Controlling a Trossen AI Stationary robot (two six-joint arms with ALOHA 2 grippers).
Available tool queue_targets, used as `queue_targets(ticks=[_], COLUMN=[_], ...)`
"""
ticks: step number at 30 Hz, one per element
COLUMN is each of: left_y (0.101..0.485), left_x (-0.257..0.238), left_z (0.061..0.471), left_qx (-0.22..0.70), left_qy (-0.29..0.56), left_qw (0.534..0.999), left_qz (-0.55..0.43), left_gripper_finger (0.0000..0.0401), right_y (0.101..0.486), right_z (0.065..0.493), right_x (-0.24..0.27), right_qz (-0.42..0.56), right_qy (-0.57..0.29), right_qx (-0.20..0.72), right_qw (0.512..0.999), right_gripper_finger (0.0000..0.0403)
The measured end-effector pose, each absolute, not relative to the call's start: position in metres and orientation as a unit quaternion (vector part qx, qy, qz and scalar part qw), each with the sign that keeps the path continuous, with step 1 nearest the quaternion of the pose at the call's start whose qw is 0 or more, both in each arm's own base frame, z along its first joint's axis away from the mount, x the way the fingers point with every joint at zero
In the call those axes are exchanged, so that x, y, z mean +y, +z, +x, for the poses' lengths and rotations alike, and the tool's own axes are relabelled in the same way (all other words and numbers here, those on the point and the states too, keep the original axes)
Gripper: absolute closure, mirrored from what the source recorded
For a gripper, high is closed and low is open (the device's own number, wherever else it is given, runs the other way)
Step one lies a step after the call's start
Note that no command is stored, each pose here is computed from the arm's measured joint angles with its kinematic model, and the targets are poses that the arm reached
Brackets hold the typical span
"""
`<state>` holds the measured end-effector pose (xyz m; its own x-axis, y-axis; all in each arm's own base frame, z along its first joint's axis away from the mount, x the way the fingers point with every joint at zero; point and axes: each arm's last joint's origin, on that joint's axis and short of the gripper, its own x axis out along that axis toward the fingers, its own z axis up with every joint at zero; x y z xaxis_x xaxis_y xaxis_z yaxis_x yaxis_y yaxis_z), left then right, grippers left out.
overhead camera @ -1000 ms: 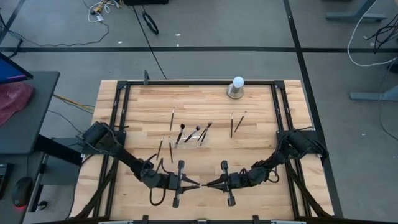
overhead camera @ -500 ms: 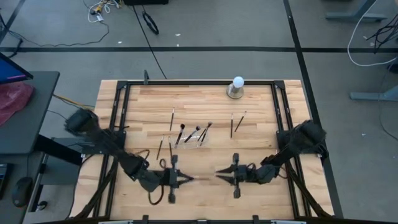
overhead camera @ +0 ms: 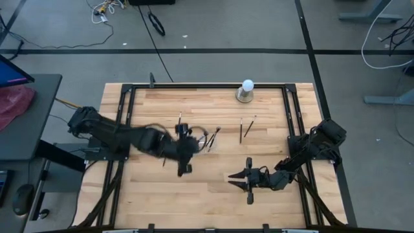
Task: Put items in baskets/containers
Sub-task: Put the eyeshadow brush into the transparent organizer
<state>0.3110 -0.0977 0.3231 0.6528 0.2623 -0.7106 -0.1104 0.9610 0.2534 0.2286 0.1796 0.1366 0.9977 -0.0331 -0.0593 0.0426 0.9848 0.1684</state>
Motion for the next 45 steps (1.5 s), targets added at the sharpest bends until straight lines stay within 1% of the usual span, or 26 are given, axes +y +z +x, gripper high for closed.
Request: queue_targets(ticks=[5,10,14,21,28,30,33,38,41,45], left_y=[0.313,0.293,0.273,0.253,0.241,0.24,0.24,0.246,0.249,0.253], left_x=[-0.062,-0.04,-0.03,-0.026,-0.023,-0.02,-0.011,0.007,0.016,0.019], left_z=[0.315,0.316,0.314,0.314,0.316,0.317,0.318,0.325,0.328,0.33], left_qx=[0.452,0.493,0.513,0.513,0.492,0.49,0.483,0.439,0.417,0.4], left_qy=[0.117,0.079,0.069,0.064,0.064,0.069,0.086,0.162,0.193,0.202], left_qw=[0.88,0.864,0.854,0.855,0.867,0.868,0.871,0.883,0.887,0.893], left_qz=[0.084,0.062,0.046,0.043,0.043,0.038,0.034,0.041,0.044,0.035], left_gripper_finger=[0.0379,0.0381,0.0378,0.0371,0.0367,0.0357,0.033,0.0284,0.0267,0.0255], right_y=[0.135,0.134,0.134,0.134,0.134,0.134,0.134,0.134,0.134,0.133], right_z=[0.229,0.229,0.229,0.229,0.229,0.229,0.229,0.229,0.229,0.229], right_x=[0.179,0.179,0.179,0.179,0.179,0.179,0.179,0.179,0.18,0.179], right_qz=[0.088,0.087,0.087,0.091,0.09,0.09,0.089,0.089,0.089,0.093], right_qy=[-0.02,-0.021,-0.021,-0.021,-0.021,-0.021,-0.021,-0.021,-0.021,-0.021], right_qx=[0.033,0.036,0.036,0.036,0.037,0.037,0.038,0.038,0.038,0.041], right_qw=[0.995,0.995,0.995,0.995,0.995,0.995,0.995,0.995,0.995,0.995], right_gripper_finger=[0.0315,0.0316,0.0316,0.0316,0.0316,0.0316,0.0316,0.0316,0.0316,0.0316])
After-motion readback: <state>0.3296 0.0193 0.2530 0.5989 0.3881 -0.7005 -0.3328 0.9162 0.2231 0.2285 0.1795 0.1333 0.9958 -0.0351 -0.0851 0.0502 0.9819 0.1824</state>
